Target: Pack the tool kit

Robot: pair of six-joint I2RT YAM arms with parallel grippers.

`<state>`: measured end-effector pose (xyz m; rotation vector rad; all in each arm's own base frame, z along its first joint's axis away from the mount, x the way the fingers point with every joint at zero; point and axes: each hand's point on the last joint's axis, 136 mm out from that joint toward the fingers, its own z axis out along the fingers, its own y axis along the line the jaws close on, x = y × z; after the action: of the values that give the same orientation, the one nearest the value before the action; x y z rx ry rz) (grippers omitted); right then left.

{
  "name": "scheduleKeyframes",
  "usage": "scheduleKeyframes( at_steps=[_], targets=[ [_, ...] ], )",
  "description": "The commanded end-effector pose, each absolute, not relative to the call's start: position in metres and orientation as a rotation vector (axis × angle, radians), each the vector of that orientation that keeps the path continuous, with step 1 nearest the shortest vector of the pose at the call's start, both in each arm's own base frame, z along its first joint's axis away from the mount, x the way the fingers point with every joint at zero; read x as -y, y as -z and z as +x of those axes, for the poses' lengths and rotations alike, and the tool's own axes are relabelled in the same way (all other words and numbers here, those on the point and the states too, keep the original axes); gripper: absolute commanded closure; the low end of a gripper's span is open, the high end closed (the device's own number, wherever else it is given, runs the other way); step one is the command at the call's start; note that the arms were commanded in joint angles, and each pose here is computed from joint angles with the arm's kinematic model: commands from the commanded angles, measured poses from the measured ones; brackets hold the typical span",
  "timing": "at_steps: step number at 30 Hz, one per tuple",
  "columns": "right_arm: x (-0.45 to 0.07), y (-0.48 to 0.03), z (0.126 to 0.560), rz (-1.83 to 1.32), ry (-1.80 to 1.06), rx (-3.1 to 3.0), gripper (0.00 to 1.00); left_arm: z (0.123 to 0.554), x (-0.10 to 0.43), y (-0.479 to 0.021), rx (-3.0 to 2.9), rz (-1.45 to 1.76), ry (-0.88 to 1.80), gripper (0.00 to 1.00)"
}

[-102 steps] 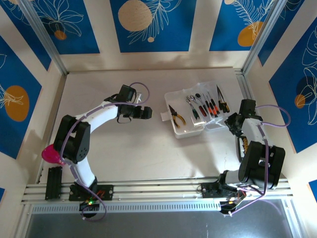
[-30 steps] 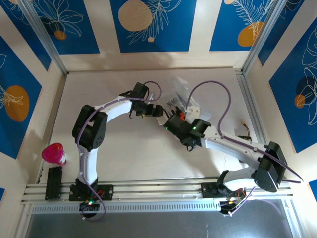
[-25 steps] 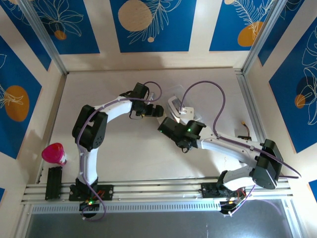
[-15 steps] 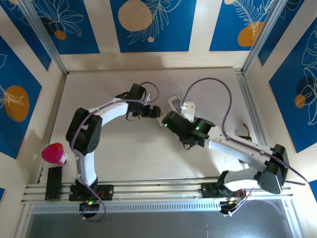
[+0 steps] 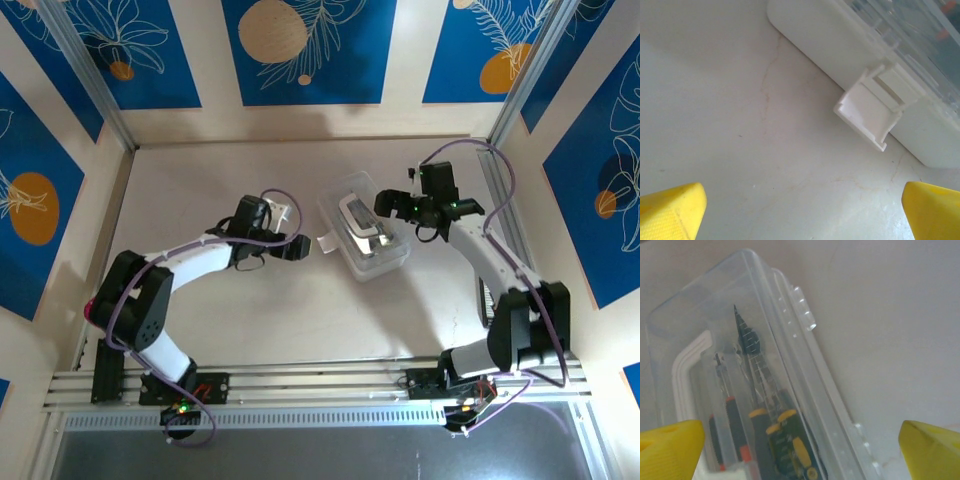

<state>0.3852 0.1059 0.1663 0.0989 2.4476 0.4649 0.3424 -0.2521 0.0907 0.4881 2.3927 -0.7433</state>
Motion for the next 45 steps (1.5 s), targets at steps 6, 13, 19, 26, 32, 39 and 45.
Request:
scheduleKeyframes(
  at_steps=[6,13,19,26,32,39,45],
  targets=[
    [-0.153,-0.154,0.405,-0.070,-0.804,-2.434,0.01,0.331,0.311,-0.103,-2.227,0.573,1.029,0.00],
    [-0.154,-0.142,0.405,-0.058,-0.810,-2.459,0.01,0.329,0.334,-0.080,-2.292,0.518,1.147,0.12],
    [-0.153,-0.141,0.405,-0.062,-0.806,-2.461,0.01,0.333,0.339,-0.073,-2.294,0.481,1.185,0.16],
    [-0.157,-0.135,0.405,-0.053,-0.832,-2.471,0.00,0.340,0.350,-0.075,-2.255,0.459,1.254,0.22],
    [-0.157,-0.132,0.404,-0.049,-0.833,-2.477,0.00,0.344,0.353,-0.085,-2.229,0.465,1.263,0.33],
    [-0.157,-0.128,0.402,-0.046,-0.837,-2.485,0.00,0.345,0.348,-0.101,-2.209,0.488,1.229,0.44],
    [-0.157,-0.124,0.401,-0.043,-0.844,-2.491,0.00,0.344,0.346,-0.114,-2.198,0.521,1.202,0.42]
  ],
)
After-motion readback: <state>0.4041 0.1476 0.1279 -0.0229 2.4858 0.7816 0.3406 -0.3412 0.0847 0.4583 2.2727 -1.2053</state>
